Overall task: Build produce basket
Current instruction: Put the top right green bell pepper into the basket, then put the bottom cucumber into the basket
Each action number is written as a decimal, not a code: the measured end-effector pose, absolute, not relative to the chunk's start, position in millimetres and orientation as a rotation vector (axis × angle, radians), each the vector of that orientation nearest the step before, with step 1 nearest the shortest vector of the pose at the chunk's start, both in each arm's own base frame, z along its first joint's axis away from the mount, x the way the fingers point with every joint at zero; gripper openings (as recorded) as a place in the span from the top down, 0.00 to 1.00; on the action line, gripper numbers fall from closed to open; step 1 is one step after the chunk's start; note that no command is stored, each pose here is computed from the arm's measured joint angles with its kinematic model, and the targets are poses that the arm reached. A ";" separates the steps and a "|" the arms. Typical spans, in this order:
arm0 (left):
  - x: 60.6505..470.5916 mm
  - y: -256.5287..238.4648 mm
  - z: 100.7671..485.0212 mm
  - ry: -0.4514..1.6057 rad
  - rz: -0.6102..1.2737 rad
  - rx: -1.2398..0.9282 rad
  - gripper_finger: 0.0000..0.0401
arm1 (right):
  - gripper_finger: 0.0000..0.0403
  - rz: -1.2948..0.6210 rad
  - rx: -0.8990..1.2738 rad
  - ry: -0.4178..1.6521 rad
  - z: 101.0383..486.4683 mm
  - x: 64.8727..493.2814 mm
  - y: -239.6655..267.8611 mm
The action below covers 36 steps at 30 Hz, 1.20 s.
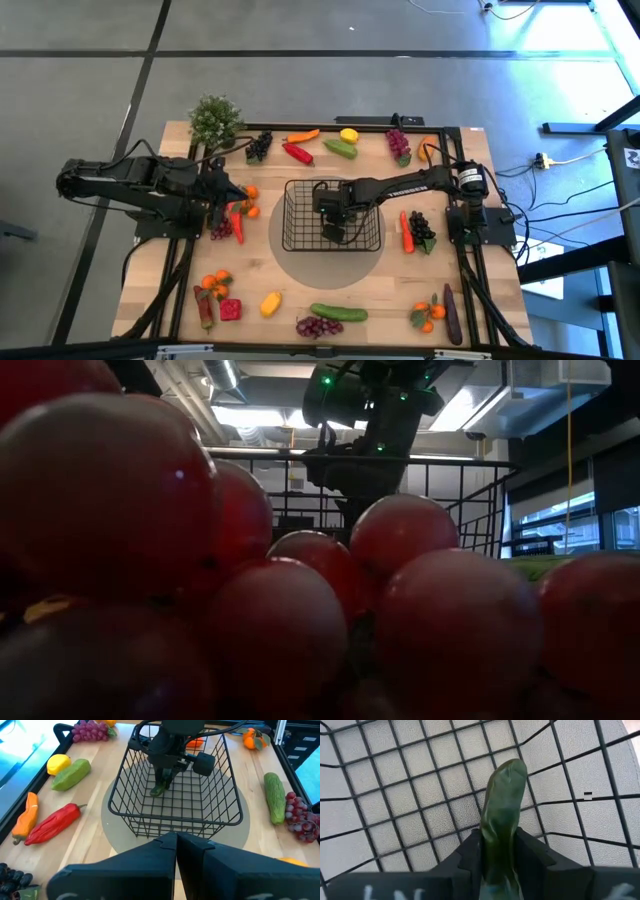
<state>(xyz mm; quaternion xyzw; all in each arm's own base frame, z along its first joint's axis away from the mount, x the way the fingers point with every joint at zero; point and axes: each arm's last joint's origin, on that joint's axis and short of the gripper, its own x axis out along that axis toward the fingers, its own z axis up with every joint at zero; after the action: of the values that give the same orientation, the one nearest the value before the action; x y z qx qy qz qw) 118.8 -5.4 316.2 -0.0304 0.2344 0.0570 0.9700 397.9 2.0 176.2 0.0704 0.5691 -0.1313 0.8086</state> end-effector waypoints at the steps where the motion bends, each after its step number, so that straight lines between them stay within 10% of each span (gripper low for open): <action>1: 118.8 -5.4 316.2 0.474 0.115 -0.061 1.00 | 0.80 -0.280 0.150 1.217 176.2 397.9 2.0; 22: 118.8 -5.4 316.2 0.474 0.114 -0.055 1.00 | 0.59 -0.277 0.167 1.189 178.3 400.9 2.3; 29: 118.8 -5.4 316.2 0.474 0.114 -0.055 1.00 | 0.62 0.068 0.266 1.084 203.1 418.2 11.9; 36: 118.7 -5.4 316.3 0.473 0.114 -0.056 1.00 | 0.63 0.024 0.310 1.126 190.1 420.1 2.9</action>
<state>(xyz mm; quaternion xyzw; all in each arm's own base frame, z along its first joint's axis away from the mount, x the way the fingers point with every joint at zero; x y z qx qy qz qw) 118.7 -5.4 316.3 -0.0277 0.2343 0.0564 0.9701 420.1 2.9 190.1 0.1466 0.5316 0.0111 0.8342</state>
